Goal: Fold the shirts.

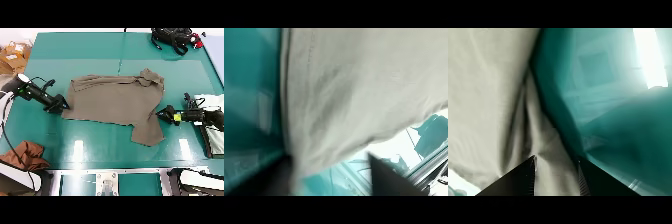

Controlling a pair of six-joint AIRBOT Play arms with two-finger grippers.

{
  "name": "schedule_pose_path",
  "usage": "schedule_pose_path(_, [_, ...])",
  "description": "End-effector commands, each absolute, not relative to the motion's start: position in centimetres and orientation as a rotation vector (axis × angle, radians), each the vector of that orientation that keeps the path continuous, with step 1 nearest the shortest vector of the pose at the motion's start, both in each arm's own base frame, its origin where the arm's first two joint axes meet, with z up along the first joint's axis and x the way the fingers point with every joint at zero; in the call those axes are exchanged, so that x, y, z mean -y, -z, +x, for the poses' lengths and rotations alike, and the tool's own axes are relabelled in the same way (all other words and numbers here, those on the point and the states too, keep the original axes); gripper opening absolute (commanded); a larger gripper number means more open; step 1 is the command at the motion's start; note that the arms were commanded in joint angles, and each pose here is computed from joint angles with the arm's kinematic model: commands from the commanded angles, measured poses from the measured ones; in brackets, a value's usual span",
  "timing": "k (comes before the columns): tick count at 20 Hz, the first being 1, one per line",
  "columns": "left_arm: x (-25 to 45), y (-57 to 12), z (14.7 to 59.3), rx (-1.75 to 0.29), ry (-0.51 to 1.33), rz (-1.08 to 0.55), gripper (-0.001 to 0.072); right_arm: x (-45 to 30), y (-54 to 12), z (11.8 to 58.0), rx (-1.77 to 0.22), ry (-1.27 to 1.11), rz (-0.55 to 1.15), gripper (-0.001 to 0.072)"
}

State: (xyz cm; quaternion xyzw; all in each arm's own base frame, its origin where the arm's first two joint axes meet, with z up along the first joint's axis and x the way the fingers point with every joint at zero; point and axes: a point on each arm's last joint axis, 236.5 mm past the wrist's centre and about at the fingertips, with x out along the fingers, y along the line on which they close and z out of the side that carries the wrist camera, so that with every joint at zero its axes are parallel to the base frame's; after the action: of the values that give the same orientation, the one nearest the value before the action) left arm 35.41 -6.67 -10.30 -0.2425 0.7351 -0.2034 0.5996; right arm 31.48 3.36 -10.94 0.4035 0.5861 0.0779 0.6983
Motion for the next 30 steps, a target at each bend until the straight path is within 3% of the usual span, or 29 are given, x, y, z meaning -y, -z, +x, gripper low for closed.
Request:
schedule_pose_path(1, [8.2, 10.9, 34.4, -1.688, 0.559, -0.601, 0.0168, -4.3, 11.4, 31.9, -1.299, -0.172, 0.869, 0.0330])
schedule_pose_path(2, [8.6, 10.4, 34.1, -1.690, 0.598, -0.605, 0.0023, -4.4, 11.4, 31.9, -1.299, -0.174, 0.866, 0.0328])
schedule_pose_path(5, [8.8, 10.0, 34.0, -1.687, 0.629, -0.596, 0.0021, -4.3, 11.7, 32.0, -1.300, -0.165, 0.865, 0.0296])
schedule_pose_path(7, [8.7, 9.7, 34.6, -1.667, 0.634, -0.580, 0.0020, -4.4, 12.1, 32.2, -1.305, -0.160, 0.882, 0.0202])
schedule_pose_path(8, [8.6, 9.3, 35.1, -1.649, 0.634, -0.572, 0.0021, -4.6, 12.1, 32.4, -1.298, -0.168, 0.898, 0.0085])
schedule_pose_path(9, [8.5, 8.5, 35.9, -1.619, 0.629, -0.557, 0.0021, -4.8, 12.0, 32.7, -1.283, -0.180, 0.905, 0.0016])
schedule_pose_path(12, [8.1, 3.7, 38.3, -1.490, 0.621, -0.494, 0.0020, -4.0, 8.2, 35.0, -1.198, -0.224, 0.874, 0.0014])
schedule_pose_path(15, [9.0, -8.3, 41.4, -1.170, 0.666, -0.415, 0.0020, -1.6, -4.4, 39.0, -0.943, -0.277, 0.804, 0.0014])
schedule_pose_path(18, [10.4, -24.6, 41.2, -0.766, 0.702, -0.295, 0.0020, 0.2, -22.1, 39.2, -0.592, -0.307, 0.615, 0.0014])
schedule_pose_path(20, [11.0, -35.2, 38.4, -0.491, 0.686, -0.186, 0.0020, 0.0, -33.0, 36.7, -0.371, -0.305, 0.484, 0.0014])
schedule_pose_path(23, [12.3, -48.0, 30.2, -0.134, 0.662, -0.016, 0.0020, -1.5, -45.4, 30.7, -0.097, -0.267, 0.295, 0.0014])
schedule_pose_path(27, [12.7, -55.6, 21.6, 0.141, 0.579, 0.098, 0.0020, -2.8, -54.4, 23.5, 0.133, -0.129, 0.046, 0.0014])
schedule_pose_path(30, [11.7, -56.0, 20.3, 0.157, 0.508, 0.117, 0.0020, -2.8, -56.6, 21.2, 0.200, -0.057, -0.005, 0.0014])
